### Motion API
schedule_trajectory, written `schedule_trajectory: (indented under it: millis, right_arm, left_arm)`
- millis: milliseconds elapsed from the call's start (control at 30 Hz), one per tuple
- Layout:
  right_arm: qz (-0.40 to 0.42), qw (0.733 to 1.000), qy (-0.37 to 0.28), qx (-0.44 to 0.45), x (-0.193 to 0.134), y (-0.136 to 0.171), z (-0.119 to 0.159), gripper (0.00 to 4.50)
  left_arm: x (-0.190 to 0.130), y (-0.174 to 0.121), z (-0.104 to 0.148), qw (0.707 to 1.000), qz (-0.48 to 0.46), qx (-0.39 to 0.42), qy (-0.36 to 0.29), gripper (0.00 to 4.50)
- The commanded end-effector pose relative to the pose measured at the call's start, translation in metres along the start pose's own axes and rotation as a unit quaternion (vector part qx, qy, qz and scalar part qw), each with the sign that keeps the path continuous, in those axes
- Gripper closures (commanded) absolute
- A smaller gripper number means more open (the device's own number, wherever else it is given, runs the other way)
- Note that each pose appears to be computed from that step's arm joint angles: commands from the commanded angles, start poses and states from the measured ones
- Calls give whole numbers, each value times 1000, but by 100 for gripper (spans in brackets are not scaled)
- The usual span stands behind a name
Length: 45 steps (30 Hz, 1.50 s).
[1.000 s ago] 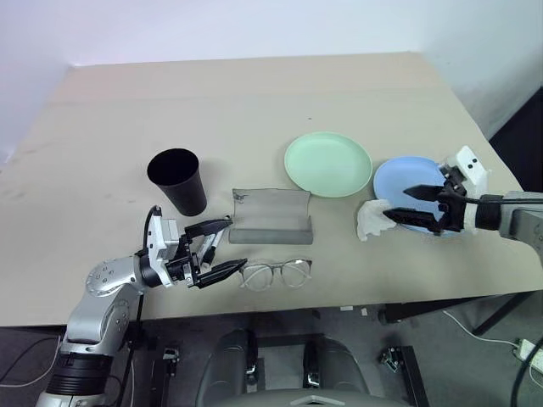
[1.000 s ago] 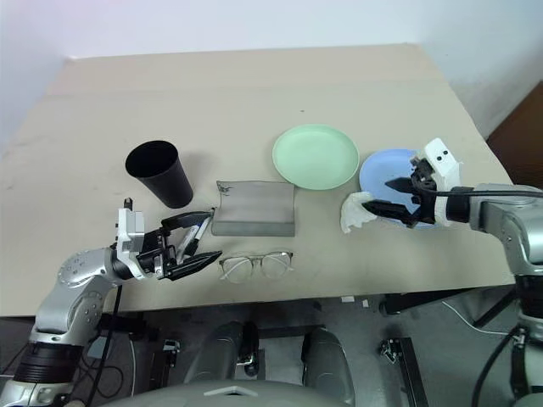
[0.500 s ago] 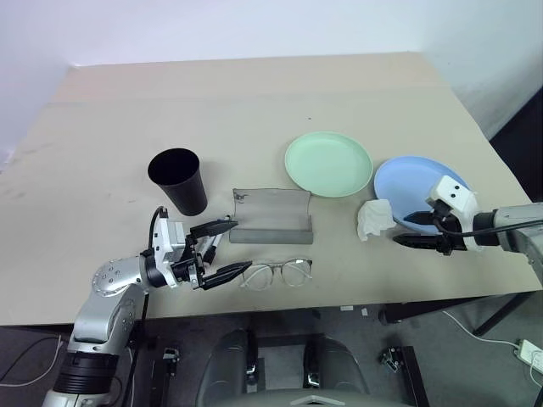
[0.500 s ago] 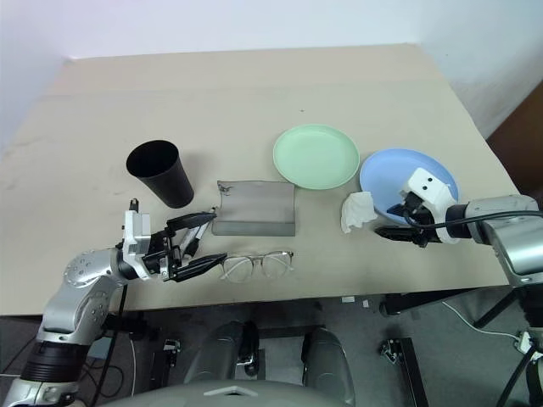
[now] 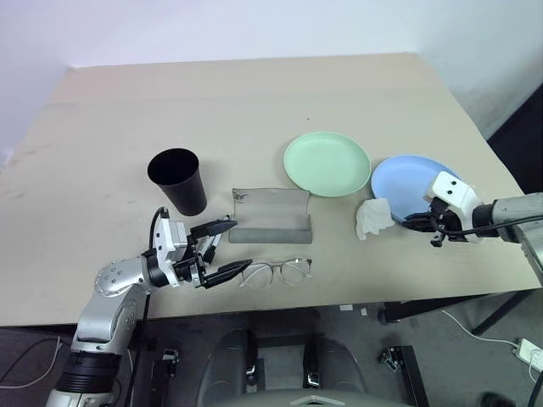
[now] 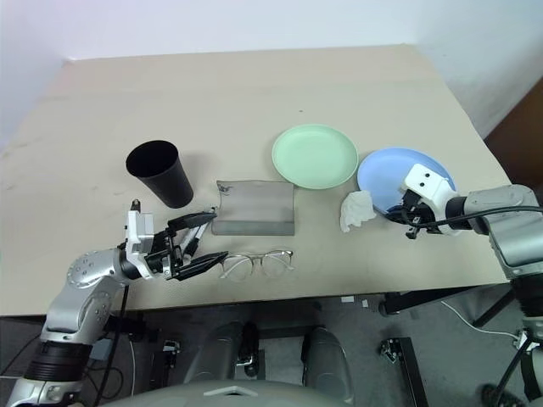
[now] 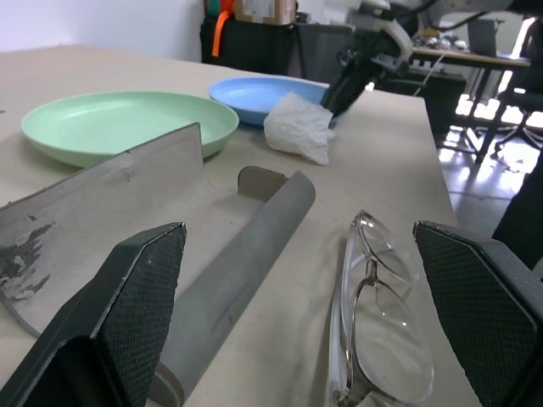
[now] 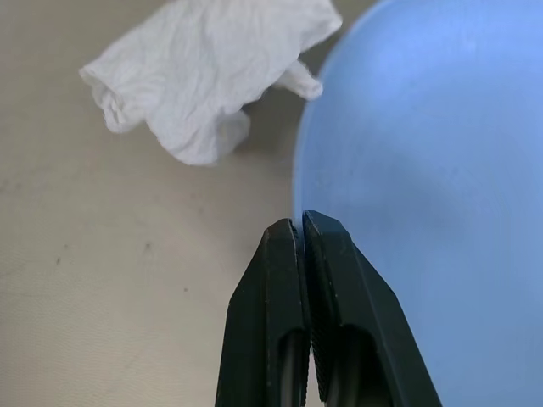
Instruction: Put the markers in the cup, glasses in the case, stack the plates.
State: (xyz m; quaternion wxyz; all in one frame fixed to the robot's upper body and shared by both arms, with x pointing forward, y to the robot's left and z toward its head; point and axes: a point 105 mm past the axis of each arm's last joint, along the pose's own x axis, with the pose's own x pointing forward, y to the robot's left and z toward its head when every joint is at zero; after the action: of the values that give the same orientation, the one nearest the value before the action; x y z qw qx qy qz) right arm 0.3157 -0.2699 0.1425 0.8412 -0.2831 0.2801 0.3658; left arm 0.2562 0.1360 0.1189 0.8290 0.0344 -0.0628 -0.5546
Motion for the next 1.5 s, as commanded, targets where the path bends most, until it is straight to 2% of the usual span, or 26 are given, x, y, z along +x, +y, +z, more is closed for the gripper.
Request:
schedule_trajectory:
  millis: [33,167,267,367,467,567,733,833,1033,1300,1500]
  right_arm:
    - [-48,998,-18,-28,-25,-24,20,446]
    - [-103,993,-41,-43,-41,-47,37,446]
    - [-136,984,-107,-35,-48,-62,67,446]
    - [-137,976,-161,-60,-48,-61,93,446]
    - [-128,963,-219,-91,-31,-53,122,446]
    - [-115,960,-234,-101,-4,-48,137,446]
    - [-44,960,-268,-72,37,-29,161,446]
    - [-22,962,-266,-57,59,-25,166,446]
    - [47,974,-216,-44,86,-6,158,446]
    - [112,975,-185,-46,81,12,152,446]
    - [121,978,-159,-57,85,20,144,446]
  left_arm:
    - [1,0,10,1000,-6,23,-9,0]
    - [3,0,12,1000,-7,25,-11,0]
    - [5,-2,13,1000,-11,27,-12,0]
    - [6,-2,14,999,-12,27,-12,0]
    - [4,0,14,999,-8,28,-12,0]
    - [5,0,15,999,-8,29,-12,0]
    - [6,0,14,999,-8,31,-12,0]
    - [6,-2,14,999,-7,32,-12,0]
    - [3,-3,15,999,1,37,-10,0]
    - [2,-6,23,999,8,41,-11,0]
    - [4,-9,26,999,6,41,-12,0]
